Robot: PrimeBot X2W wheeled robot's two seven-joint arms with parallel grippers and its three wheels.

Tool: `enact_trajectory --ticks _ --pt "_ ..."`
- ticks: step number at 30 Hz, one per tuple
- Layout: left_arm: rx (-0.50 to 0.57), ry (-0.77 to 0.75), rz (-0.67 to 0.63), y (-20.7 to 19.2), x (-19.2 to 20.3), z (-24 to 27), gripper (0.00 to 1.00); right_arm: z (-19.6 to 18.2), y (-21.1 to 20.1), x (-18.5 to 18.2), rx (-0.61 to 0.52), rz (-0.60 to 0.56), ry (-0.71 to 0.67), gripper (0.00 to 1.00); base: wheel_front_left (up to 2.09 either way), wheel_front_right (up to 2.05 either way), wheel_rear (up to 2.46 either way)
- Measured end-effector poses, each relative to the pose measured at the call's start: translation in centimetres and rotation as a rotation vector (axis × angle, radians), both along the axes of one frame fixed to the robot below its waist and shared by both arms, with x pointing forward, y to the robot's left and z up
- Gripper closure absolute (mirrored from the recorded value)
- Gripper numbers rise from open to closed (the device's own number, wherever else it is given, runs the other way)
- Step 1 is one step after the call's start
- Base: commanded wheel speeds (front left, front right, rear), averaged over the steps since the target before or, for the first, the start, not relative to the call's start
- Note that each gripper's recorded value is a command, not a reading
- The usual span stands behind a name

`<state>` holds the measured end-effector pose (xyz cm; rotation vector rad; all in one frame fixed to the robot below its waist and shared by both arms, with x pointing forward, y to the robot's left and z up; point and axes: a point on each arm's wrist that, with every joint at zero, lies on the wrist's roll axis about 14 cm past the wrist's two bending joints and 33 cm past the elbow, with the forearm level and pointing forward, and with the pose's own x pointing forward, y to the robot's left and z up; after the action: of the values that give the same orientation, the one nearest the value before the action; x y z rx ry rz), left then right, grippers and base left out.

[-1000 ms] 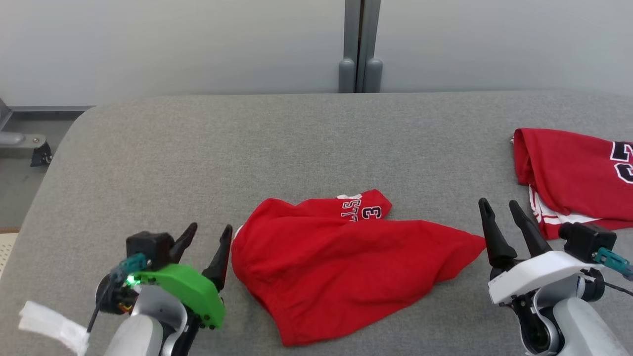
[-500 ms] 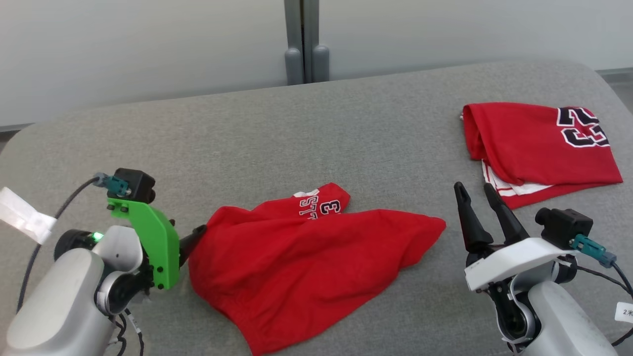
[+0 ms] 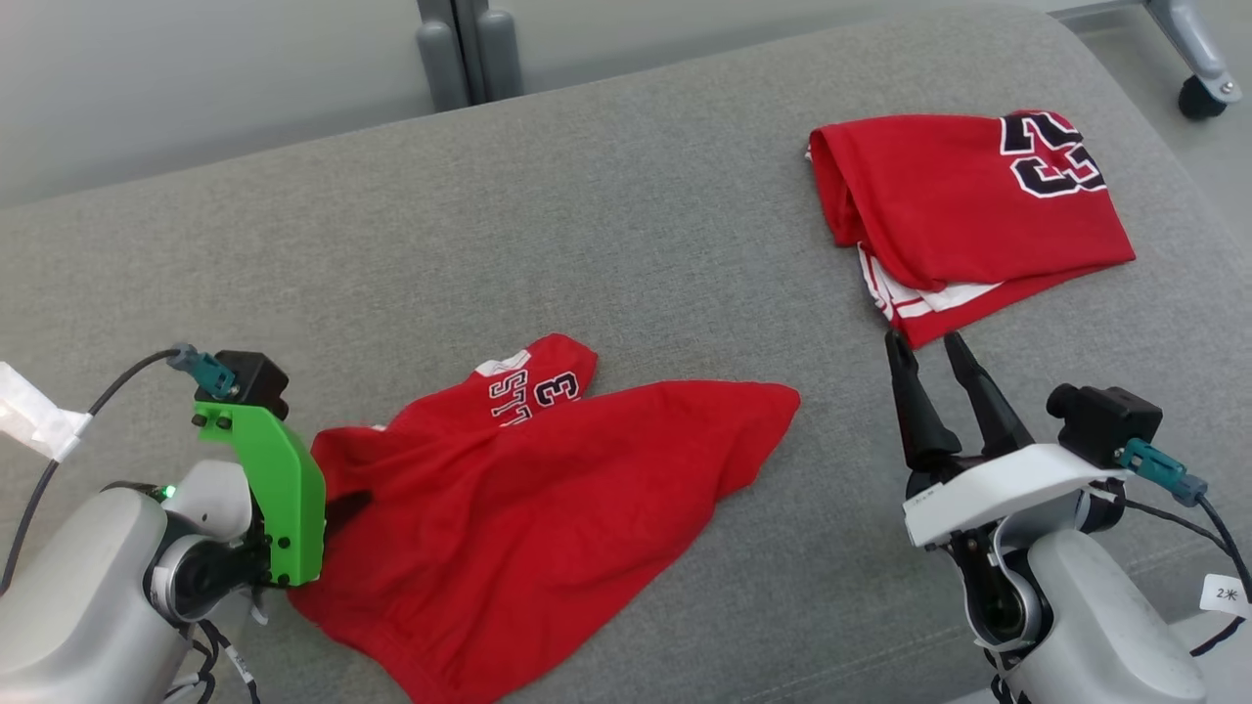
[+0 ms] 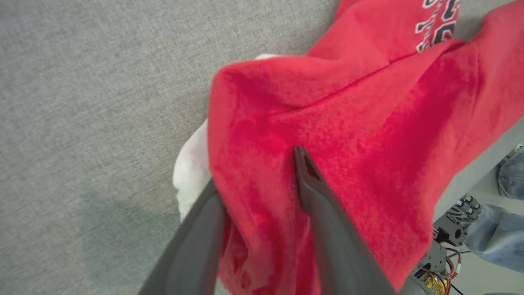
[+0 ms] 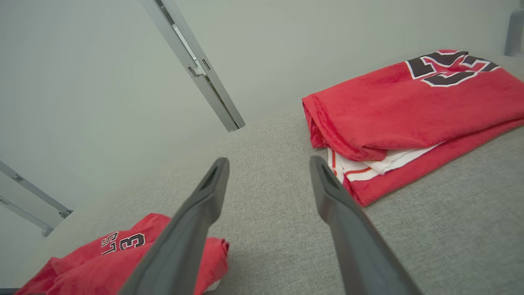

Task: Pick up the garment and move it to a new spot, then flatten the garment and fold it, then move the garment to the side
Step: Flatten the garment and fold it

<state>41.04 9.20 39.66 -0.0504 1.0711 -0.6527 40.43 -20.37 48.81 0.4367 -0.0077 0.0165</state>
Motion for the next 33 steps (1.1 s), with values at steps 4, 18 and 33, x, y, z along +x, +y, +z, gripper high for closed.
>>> enact_trajectory --ticks 4,18,33 --pt "0.006 -0.029 -0.029 -0.3 1.3 0.4 1.0 -0.3 -0.9 -0.2 -0.008 -0.026 0.009 0.0 0.0 0.0 0.0" --pt "0.164 -0.288 0.126 6.8 9.8 3.1 1.0 -1.4 -1.0 0.1 -0.049 -0.017 0.04 0.0 0.0 0.0 0.0" --pt "0.19 -0.494 0.251 9.4 13.1 2.9 0.0 -1.9 -2.0 -0.3 -0.07 -0.034 0.061 0.0 0.0 0.0 0.0"
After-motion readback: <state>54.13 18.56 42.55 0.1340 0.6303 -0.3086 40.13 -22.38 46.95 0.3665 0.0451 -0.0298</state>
